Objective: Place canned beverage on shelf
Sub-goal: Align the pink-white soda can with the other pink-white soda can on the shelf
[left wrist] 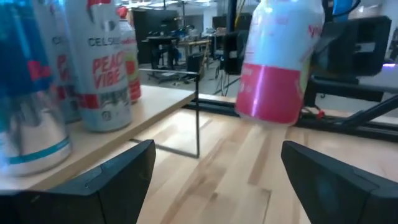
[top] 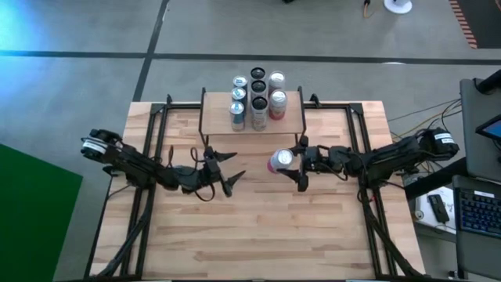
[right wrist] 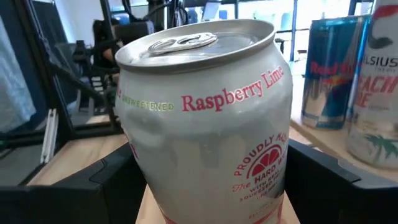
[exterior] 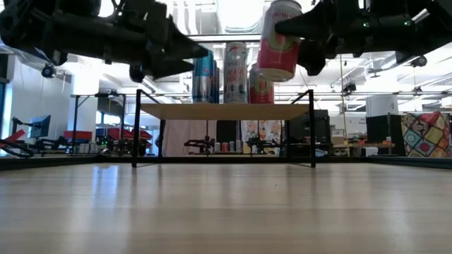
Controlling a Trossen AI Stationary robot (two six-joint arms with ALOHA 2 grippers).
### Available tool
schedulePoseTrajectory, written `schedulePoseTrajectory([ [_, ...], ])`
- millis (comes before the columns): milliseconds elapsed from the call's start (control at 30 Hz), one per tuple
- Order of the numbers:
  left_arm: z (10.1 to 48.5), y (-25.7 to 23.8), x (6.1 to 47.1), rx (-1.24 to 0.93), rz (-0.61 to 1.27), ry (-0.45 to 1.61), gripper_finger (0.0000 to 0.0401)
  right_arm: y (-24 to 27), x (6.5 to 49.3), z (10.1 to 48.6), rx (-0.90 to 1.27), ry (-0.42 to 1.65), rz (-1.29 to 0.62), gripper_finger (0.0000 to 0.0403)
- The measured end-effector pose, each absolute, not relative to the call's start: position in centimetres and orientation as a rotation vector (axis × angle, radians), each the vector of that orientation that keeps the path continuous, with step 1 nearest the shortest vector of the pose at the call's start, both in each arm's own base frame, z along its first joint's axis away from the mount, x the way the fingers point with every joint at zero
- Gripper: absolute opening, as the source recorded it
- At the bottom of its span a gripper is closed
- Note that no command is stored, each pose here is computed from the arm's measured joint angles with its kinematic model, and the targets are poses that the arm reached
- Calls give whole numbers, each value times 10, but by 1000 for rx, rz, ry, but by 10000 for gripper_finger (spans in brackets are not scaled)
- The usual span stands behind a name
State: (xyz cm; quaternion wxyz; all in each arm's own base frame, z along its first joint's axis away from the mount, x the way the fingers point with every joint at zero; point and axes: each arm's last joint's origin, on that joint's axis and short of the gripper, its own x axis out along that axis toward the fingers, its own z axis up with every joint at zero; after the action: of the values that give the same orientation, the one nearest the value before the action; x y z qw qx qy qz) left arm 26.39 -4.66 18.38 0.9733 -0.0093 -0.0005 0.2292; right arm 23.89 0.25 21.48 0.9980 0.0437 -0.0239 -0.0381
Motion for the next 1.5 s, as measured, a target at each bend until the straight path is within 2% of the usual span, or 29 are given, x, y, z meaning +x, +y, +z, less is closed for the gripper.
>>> schedulePoseTrajectory([
  [567,179,-28,239,-22,482,7,334,-17,249,226,95,-28,-71,304],
  [700,190,-28,237,-52,465,-74,334,-13,246,219,126,-2,-40,304],
  [933,217,-36,248,-64,337,-158,334,-10,244,216,146,-6,-33,304],
  [1233,230,-40,272,38,363,-1,334,-15,245,220,111,-17,-53,304],
  [1500,249,-42,280,39,335,-88,334,-38,250,229,74,-40,-146,304],
])
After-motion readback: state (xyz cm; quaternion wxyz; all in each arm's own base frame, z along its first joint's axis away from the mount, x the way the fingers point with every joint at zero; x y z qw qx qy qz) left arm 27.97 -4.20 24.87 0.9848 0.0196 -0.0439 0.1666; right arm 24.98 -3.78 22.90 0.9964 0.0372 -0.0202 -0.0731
